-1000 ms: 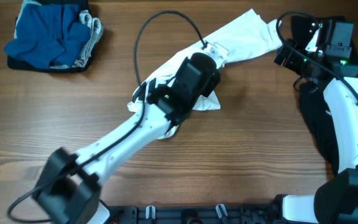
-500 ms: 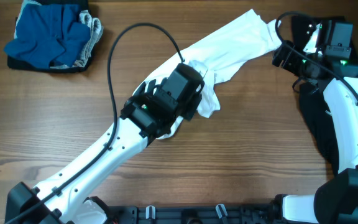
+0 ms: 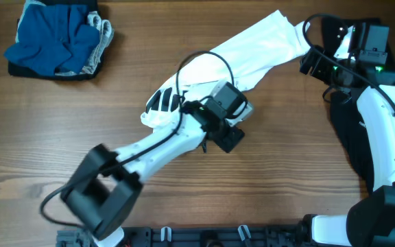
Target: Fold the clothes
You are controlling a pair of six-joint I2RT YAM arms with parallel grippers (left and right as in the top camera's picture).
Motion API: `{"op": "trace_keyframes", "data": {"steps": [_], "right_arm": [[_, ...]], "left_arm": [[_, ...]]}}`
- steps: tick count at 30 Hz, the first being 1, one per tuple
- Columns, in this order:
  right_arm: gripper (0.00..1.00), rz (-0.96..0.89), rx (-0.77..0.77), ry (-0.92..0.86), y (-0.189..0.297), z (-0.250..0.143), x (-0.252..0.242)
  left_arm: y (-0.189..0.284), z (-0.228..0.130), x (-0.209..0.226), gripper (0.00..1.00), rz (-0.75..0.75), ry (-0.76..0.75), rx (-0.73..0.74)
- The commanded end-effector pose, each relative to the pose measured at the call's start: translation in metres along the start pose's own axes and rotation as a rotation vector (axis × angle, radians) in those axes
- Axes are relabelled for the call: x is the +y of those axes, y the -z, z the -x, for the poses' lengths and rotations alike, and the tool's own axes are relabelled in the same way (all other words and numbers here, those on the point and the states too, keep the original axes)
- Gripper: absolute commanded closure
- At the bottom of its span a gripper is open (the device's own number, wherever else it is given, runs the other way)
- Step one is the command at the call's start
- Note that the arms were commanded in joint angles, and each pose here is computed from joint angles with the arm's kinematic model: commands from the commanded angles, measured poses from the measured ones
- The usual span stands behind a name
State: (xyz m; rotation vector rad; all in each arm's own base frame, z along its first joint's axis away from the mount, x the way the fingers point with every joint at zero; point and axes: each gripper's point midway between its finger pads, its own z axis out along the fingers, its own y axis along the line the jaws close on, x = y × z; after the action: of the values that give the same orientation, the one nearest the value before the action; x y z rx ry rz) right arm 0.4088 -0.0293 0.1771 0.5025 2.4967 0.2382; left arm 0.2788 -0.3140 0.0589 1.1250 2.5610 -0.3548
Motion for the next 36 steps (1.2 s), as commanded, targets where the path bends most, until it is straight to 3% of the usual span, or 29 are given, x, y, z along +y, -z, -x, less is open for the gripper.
{"op": "trace_keyframes", "data": {"steps": [1,9,18,20,23,26,30,36], "right_arm": [[0.06,0.003,0.015,0.013,-0.005,-0.002,-0.001],[0.06,-0.001,0.013,0.015,-0.005,-0.002,-0.002],[0.06,-0.002,0.003,0.018,-0.005,0.000,-0.002],[0.06,-0.003,0.003,0.019,-0.005,0.000,-0.002],[0.05,-0.005,0.002,0.019,-0.005,0.000,-0.002],[0.05,-0.005,0.002,0.021,-0.005,0.000,-0.002],[0.05,-0.004,0.000,0.021,-0.005,0.001,-0.002],[0.05,-0.004,-0.001,0.021,-0.005,0.001,-0.002]], "left_arm": [[-0.017,0.001,-0.001,0.28,-0.011,-0.053,0.000],[-0.052,0.009,0.019,0.26,0.086,-0.001,-0.026],[-0.054,0.014,0.036,0.27,0.161,0.034,-0.050],[-0.058,0.013,0.039,0.32,0.168,0.036,-0.048],[-0.059,0.012,0.045,0.49,0.205,0.002,-0.043],[-0.051,0.012,0.072,0.47,0.370,-0.067,-0.026],[-0.052,0.009,0.068,0.45,0.340,-0.120,-0.008],[-0.055,-0.007,0.058,0.65,0.285,-0.126,0.055]]}}
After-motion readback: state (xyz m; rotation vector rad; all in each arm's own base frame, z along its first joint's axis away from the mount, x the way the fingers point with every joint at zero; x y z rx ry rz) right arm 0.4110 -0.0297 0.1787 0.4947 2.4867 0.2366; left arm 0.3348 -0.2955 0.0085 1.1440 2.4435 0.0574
